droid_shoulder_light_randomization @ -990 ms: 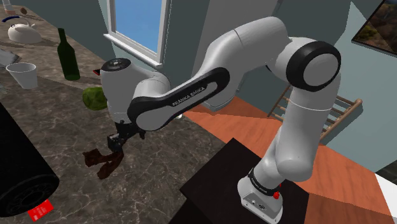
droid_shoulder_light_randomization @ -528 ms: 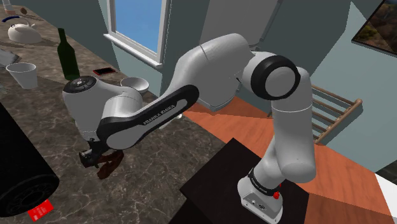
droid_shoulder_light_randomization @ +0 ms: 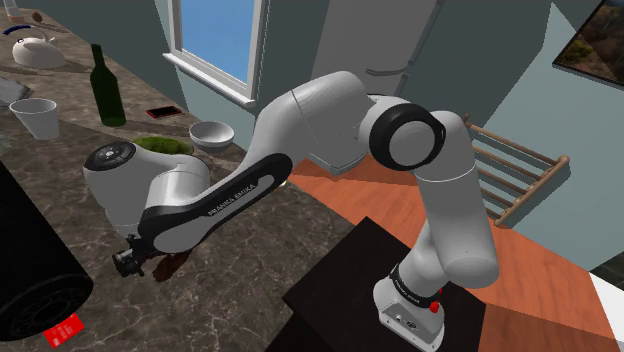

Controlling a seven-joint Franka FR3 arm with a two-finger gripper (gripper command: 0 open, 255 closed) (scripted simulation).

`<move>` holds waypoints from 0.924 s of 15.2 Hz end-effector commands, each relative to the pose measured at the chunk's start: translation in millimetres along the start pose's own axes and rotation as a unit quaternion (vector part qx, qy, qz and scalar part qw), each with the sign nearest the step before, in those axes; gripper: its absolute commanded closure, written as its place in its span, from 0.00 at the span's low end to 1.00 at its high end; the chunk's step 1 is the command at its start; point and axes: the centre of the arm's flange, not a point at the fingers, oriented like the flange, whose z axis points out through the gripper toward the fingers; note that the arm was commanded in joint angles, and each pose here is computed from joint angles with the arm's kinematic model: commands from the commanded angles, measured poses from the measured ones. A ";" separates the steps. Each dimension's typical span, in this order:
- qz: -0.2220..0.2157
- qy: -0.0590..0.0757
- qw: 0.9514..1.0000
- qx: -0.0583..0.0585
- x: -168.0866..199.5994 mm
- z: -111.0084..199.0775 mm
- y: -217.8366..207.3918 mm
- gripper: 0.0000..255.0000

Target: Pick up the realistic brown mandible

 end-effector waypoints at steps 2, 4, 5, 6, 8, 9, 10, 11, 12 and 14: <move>0.000 0.000 1.000 0.000 0.0 14.7 -2.2 0.00; 0.000 0.000 1.000 0.000 -0.2 14.3 -2.2 1.00; 0.000 0.000 1.000 0.000 -0.2 14.4 -2.2 1.00; 0.000 0.000 1.000 0.000 -0.2 14.4 -2.2 1.00; 0.000 0.000 1.000 0.000 -0.4 14.4 -2.1 1.00; 0.000 0.000 1.000 0.000 -0.5 14.3 -2.2 1.00; 0.000 0.000 1.000 0.000 -0.4 14.4 -2.4 1.00; 0.000 0.000 1.000 0.000 -0.4 14.4 -2.2 1.00; 0.000 0.000 1.000 0.000 -0.3 14.4 -2.2 1.00; 0.000 0.000 1.000 0.000 0.1 9.4 -1.5 1.00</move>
